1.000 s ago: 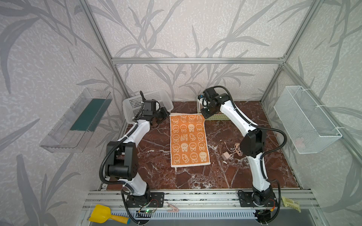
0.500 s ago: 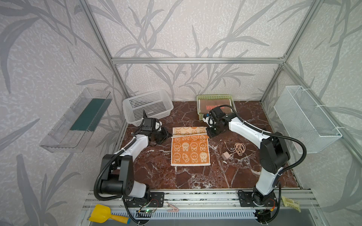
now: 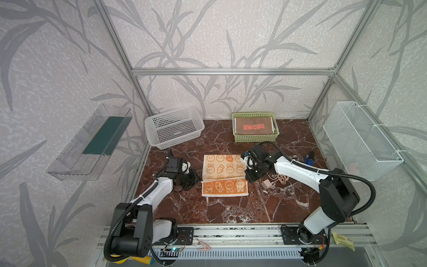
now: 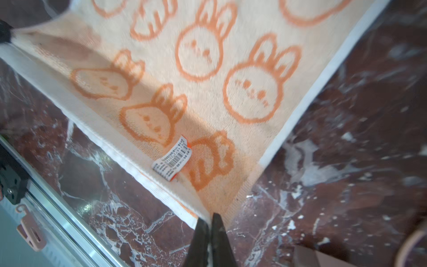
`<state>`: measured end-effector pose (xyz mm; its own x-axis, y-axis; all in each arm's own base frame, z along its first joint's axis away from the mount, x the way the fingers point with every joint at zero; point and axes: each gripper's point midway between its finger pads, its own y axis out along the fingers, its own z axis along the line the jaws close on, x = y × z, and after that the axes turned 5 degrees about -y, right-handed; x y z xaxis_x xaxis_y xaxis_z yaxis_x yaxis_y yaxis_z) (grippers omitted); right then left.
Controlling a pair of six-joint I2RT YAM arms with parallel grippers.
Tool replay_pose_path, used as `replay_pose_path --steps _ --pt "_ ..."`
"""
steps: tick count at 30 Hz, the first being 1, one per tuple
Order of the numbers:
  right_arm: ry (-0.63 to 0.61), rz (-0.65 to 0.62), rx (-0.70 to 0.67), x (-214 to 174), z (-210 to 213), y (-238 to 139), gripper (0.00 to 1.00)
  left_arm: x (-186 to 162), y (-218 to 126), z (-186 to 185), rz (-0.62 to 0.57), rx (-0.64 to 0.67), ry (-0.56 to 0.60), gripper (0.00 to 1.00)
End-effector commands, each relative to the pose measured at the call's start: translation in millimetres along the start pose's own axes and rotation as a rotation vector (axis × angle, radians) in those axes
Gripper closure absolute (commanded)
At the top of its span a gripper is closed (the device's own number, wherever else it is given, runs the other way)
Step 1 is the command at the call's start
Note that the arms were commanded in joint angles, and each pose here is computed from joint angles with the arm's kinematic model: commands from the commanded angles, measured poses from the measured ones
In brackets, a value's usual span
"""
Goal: Fold and stack the towels
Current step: 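Fold the far edge of the bunny towel toward the robot with both grippers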
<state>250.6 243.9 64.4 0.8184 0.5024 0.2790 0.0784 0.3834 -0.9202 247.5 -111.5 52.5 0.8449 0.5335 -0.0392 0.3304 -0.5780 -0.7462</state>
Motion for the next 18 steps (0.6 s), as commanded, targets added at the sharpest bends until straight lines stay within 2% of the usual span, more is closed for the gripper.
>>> replay_pose_path --steps 1,6,11,14,18 --pt "0.070 0.038 -0.077 -11 -20 -2 1.00 8 -5 15 -0.065 0.057 -0.023 1.00" --pt "0.034 -0.009 -0.089 5 -12 -27 1.00 13 -20 -2 -0.096 0.047 0.011 1.00" --pt "0.019 -0.022 -0.101 0 -4 -51 1.00 6 -37 -15 -0.120 0.041 0.046 1.00" --pt "0.023 -0.012 -0.093 -10 0 -50 1.00 -2 -31 -1 -0.113 0.074 0.049 1.00" --pt "0.050 0.047 -0.070 -31 -1 -30 1.00 -17 -13 23 -0.054 0.091 -0.011 1.00"
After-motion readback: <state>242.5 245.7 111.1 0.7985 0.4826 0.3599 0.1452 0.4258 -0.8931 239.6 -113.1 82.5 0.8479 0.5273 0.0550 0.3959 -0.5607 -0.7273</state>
